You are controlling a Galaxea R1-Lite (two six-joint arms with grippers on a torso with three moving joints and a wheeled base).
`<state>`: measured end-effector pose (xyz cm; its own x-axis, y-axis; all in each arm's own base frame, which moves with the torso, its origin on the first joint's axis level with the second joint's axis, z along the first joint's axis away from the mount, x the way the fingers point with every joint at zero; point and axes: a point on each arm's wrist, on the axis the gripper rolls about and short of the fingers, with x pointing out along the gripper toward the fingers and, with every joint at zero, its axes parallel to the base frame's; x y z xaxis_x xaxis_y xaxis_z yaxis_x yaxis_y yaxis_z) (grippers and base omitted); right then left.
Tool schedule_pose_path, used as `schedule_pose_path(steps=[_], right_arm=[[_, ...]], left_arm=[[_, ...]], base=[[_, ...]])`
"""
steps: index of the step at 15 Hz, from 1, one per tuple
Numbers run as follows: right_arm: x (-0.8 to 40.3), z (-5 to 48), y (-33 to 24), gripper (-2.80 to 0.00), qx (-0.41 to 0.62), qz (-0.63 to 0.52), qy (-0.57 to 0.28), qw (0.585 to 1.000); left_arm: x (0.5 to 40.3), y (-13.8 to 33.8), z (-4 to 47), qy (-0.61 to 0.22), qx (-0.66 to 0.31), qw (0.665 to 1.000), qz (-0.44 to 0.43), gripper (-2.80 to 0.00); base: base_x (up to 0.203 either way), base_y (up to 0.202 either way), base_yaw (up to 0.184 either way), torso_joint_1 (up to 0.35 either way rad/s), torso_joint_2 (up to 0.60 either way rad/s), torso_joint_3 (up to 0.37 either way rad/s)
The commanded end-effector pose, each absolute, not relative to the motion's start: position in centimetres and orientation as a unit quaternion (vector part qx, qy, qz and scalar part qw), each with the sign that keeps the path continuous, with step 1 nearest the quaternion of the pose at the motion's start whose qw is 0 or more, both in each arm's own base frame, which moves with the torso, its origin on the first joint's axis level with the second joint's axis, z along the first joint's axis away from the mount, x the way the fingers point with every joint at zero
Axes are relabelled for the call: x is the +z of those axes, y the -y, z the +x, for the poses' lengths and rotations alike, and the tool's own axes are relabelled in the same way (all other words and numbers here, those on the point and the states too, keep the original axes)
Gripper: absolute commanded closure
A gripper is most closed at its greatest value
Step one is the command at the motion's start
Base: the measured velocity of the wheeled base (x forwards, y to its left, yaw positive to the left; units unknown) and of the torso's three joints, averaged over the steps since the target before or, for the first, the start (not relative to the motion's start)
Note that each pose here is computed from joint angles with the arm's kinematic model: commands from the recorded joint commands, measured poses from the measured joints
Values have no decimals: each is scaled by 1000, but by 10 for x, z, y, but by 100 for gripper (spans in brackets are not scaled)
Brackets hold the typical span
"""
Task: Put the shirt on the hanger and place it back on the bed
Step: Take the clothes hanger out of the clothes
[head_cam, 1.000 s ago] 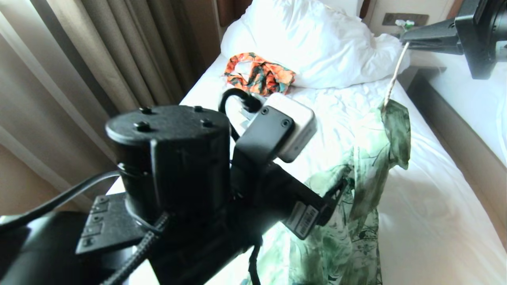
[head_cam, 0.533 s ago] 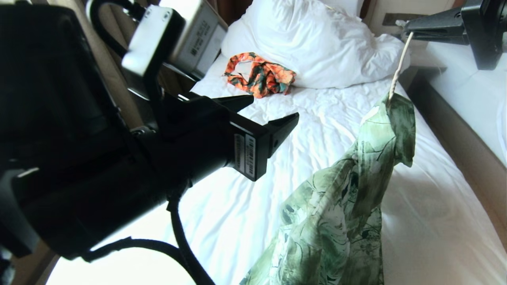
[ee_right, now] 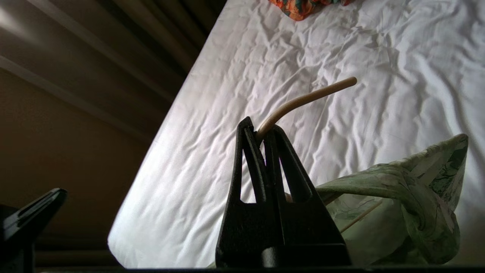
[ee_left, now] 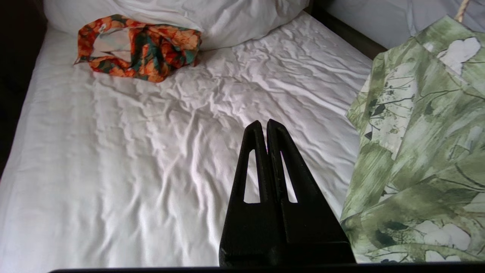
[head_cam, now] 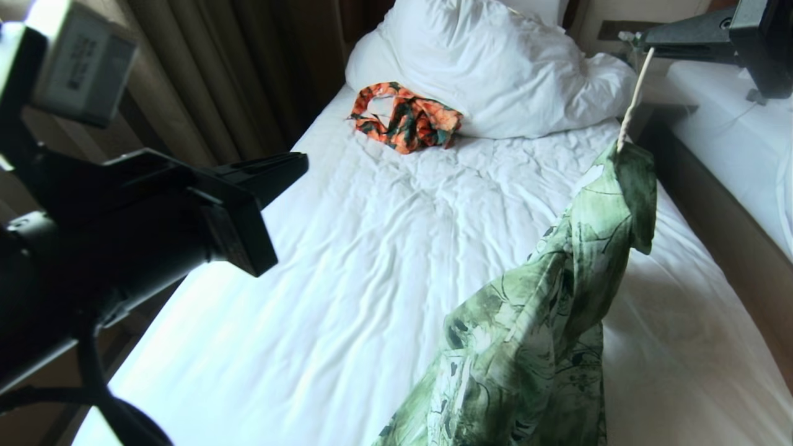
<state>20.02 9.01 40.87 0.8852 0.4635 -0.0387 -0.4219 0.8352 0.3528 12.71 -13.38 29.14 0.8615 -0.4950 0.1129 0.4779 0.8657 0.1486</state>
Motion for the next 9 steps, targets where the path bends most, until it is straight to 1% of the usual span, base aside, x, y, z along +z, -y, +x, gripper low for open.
schedule_pose_path(steps=[1,5,8,9], right_arm=[[408,200,-91,0,237,121,-51,963],[411,201,-90,0,238,44,-23,970],[422,194,-86,0,210,52,20,976],[424,191,-84,0,208,55,28,976]], left_arm=[[293,97,111,94,-208,973,39,0],[288,48,82,91,-134,987,16,0],[282,24,58,82,-91,992,14,0],[279,20,53,78,-78,994,16,0]], base=[[0,0,0,0,0,0],[0,0,0,0,0,0],[0,0,0,0,0,0],[0,0,0,48,-185,-141]])
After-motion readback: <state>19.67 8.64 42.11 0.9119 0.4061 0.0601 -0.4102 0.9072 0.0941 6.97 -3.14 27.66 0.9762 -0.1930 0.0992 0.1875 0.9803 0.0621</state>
